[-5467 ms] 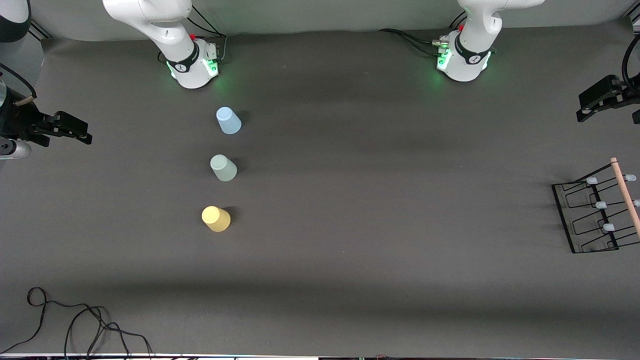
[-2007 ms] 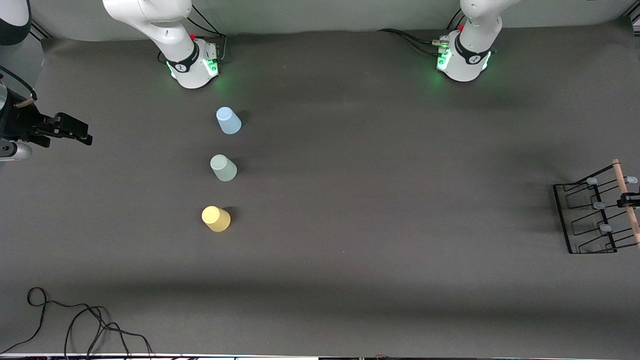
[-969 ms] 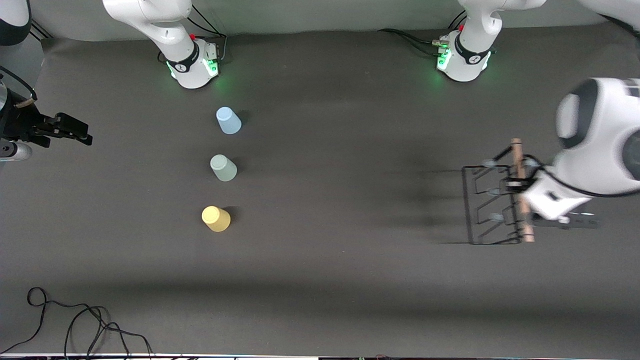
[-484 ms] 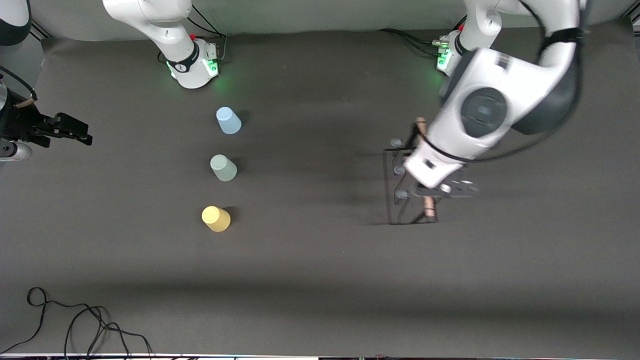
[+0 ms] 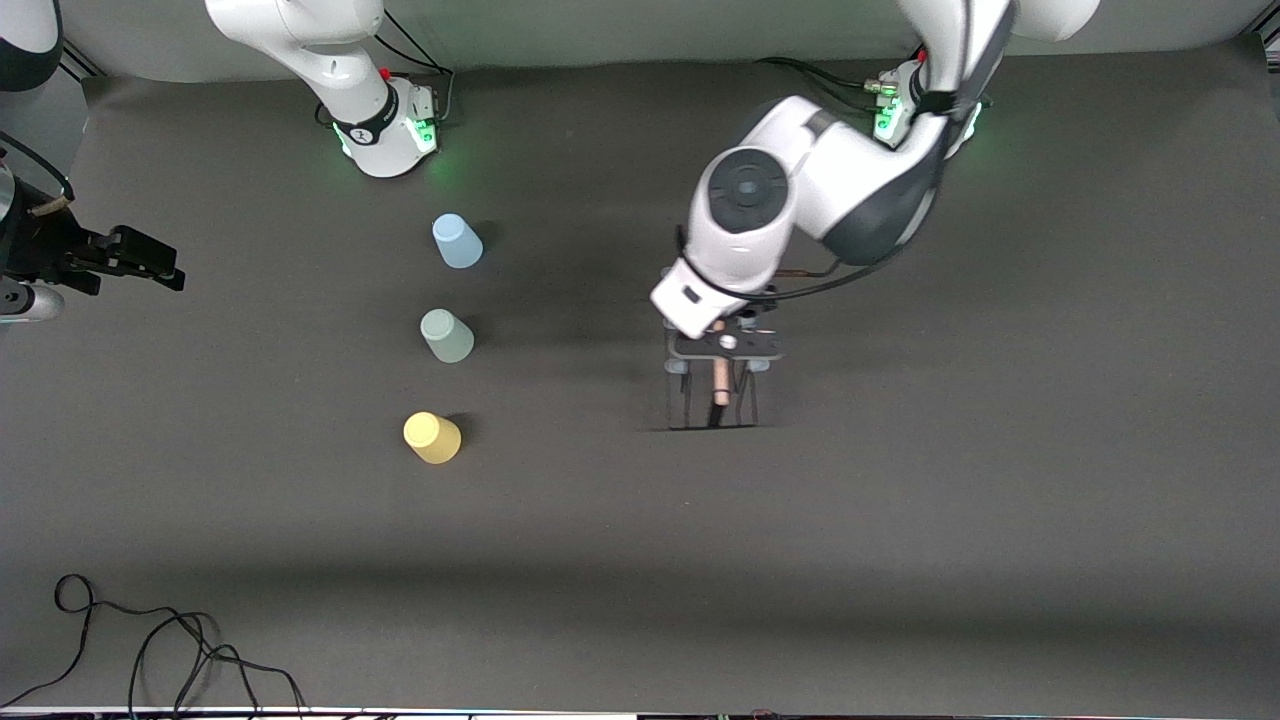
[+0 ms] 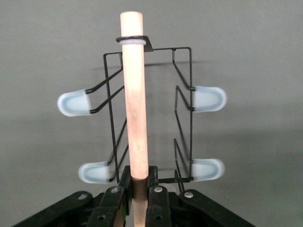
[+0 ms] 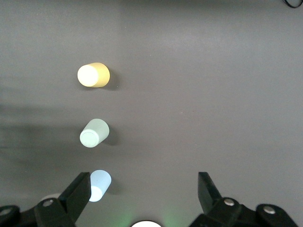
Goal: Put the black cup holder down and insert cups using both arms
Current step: 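Carry the black wire rack with the left gripper to mid-table and lower it, then open the left gripper and lift it away from the rack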
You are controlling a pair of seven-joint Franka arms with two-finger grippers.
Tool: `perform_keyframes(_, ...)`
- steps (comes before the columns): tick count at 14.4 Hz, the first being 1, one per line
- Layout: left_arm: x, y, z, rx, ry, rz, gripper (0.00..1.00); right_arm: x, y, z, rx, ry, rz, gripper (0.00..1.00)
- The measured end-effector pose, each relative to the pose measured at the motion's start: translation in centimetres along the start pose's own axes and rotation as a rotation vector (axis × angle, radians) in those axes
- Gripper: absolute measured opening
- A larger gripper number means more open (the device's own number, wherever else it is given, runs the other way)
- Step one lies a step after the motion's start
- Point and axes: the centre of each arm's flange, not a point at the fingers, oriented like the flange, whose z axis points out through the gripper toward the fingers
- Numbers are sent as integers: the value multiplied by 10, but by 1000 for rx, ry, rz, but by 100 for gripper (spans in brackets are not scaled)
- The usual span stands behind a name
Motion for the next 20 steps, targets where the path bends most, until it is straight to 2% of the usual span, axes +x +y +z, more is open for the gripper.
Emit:
perform_keyframes(2,-8,17,14,3,-4,16,16,0,0,0,0,0,0,100)
perform_keyframes(5,-11,32,30,-6,9,-27,16,0,0,0,0,0,0,100)
perform_keyframes(12,-2,31,67,27,-23,-66,16,0,0,0,0,0,0,100)
perform_keyframes(14,1,32,72,23,-14,-65,30,0,0,0,0,0,0,100)
perform_keyframes(17,9,31,60,-1,19,-72,61,0,0,0,0,-1,0,100)
perform_keyframes(20,34,6,2,-39,62,-117,93,-1,0,2,0,-14,0,100)
